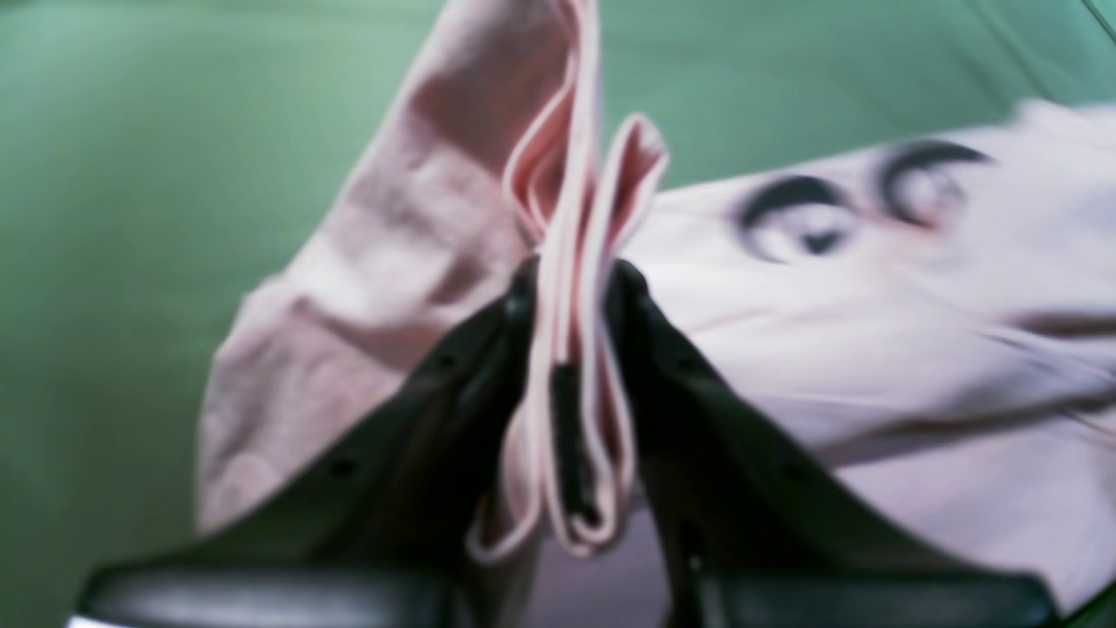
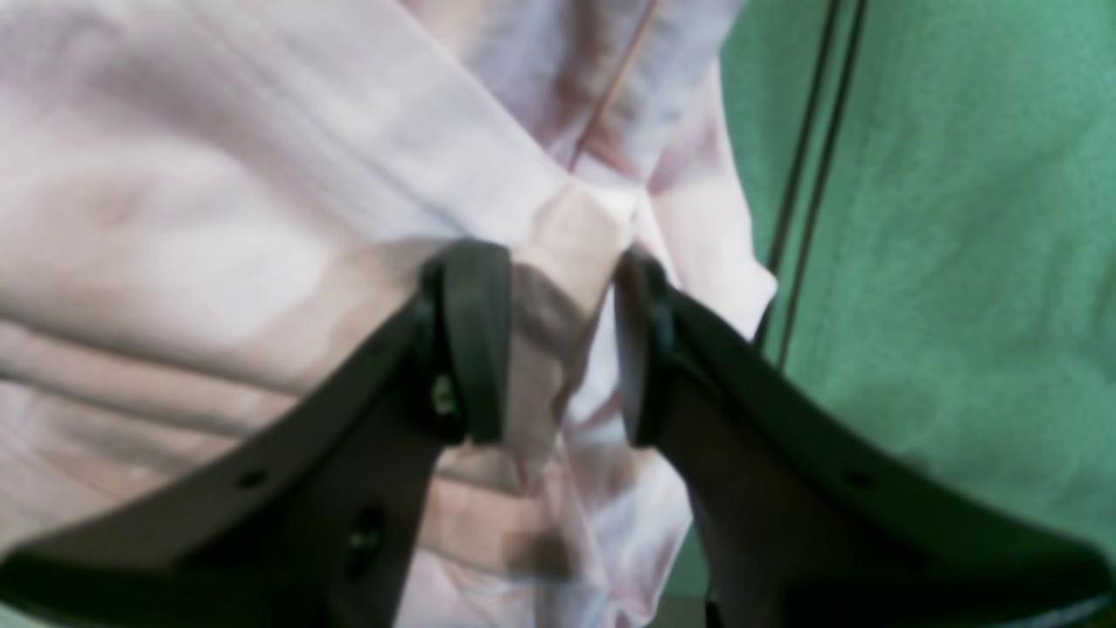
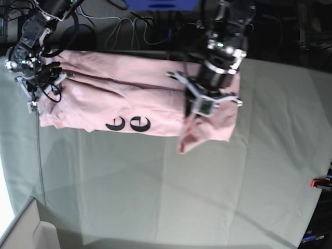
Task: Layout the t-shirt on the table in an organized manner, then fold the t-shirt properly
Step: 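Lift the strip end with the left gripper and fold it toward the middle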
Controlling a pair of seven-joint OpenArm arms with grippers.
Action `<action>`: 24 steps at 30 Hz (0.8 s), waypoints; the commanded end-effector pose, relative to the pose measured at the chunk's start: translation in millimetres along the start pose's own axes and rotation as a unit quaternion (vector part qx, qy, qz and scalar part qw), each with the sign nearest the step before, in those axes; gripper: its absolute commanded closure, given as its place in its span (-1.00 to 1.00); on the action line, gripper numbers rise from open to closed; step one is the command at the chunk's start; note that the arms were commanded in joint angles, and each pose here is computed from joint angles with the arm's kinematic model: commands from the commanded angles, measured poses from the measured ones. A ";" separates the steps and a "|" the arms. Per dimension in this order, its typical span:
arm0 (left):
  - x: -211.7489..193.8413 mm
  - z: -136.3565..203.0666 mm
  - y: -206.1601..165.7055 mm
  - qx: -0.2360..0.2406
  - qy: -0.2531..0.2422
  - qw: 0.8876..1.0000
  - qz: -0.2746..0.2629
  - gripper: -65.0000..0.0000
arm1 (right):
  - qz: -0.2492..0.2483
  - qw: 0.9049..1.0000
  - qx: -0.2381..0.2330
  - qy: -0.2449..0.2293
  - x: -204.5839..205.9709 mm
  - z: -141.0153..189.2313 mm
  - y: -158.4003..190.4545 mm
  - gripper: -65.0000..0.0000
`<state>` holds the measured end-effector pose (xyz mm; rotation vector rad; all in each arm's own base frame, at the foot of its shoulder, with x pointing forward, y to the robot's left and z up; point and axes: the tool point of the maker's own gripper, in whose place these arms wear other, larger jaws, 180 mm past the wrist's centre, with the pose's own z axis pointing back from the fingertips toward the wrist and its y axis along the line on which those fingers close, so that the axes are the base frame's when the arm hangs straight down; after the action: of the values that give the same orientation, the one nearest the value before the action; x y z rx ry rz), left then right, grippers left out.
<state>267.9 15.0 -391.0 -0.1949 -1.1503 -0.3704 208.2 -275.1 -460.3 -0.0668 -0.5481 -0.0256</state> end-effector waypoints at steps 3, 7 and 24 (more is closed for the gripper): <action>8.3 -7.0 -20.0 -0.014 -0.016 1.000 -0.004 0.82 | 0.003 1.000 -0.009 -0.018 11.1 3.7 -7.1 0.35; 16.5 -13.6 -40.5 -0.033 -0.023 0.999 -0.003 0.82 | 0.003 1.000 -0.009 -0.017 10.3 3.8 -7.1 0.35; 18.3 -18.8 -78.7 -0.083 -0.024 0.996 -0.014 0.81 | 0.004 1.000 -0.009 -0.016 9.7 4.1 -7.3 0.35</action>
<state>255.7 -61.2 -398.5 -0.3111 -1.1213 -0.5027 205.7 -275.1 -461.3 -0.0669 -0.5427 -0.0250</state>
